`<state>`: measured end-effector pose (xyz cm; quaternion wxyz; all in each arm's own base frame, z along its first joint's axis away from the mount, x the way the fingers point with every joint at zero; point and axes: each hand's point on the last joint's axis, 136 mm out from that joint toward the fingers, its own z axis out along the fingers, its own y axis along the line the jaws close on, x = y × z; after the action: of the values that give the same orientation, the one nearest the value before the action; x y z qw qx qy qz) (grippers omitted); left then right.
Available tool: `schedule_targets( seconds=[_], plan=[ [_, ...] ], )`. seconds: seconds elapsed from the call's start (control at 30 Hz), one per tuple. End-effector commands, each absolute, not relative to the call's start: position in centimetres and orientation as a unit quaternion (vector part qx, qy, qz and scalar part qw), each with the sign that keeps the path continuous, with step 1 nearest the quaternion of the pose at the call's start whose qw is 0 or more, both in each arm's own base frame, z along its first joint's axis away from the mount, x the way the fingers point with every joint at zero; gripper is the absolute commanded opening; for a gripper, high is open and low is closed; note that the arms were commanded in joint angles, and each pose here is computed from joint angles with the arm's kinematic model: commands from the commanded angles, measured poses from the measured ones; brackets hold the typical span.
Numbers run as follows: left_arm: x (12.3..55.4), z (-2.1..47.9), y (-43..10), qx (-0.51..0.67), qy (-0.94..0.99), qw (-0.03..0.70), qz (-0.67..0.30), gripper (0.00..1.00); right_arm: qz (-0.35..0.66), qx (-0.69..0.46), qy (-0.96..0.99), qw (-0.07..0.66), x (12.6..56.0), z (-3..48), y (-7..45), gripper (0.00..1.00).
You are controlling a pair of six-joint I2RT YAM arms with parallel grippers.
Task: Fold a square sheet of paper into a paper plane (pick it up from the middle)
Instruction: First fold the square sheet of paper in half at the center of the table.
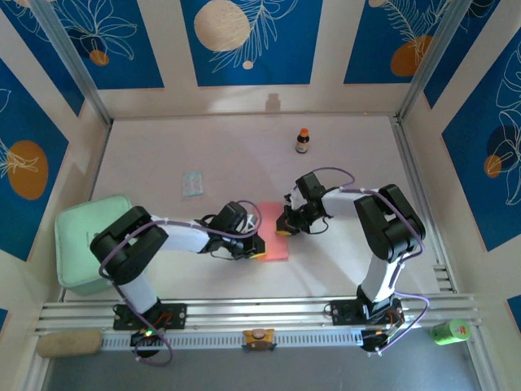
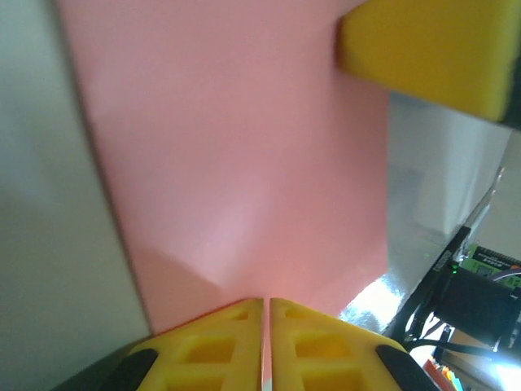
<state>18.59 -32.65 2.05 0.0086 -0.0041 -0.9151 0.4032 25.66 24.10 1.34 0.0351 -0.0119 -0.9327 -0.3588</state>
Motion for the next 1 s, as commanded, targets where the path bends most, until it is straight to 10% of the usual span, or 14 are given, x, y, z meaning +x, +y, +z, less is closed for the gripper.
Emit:
schedule_targets(
  seconds=[0.0, 0.57, 0.97],
  plan=[
    [16.9, 0.3, -31.1, -0.014, -0.927, 0.025, 0.375, 0.12, -0.301, -0.042, -0.950, 0.067, 23.6, -0.9, 21.9, 0.00],
    [14.5, 0.0, -27.7, -0.092, -0.960, 0.010, 0.265, 0.11, -0.305, -0.041, -0.949, 0.069, 23.6, -1.0, 22.0, 0.00],
    [19.9, 7.4, -26.4, -0.027, -0.944, -0.126, 0.304, 0.19, -0.365, 0.078, -0.927, 0.040, 24.0, 2.2, 26.3, 0.00]
  ],
)
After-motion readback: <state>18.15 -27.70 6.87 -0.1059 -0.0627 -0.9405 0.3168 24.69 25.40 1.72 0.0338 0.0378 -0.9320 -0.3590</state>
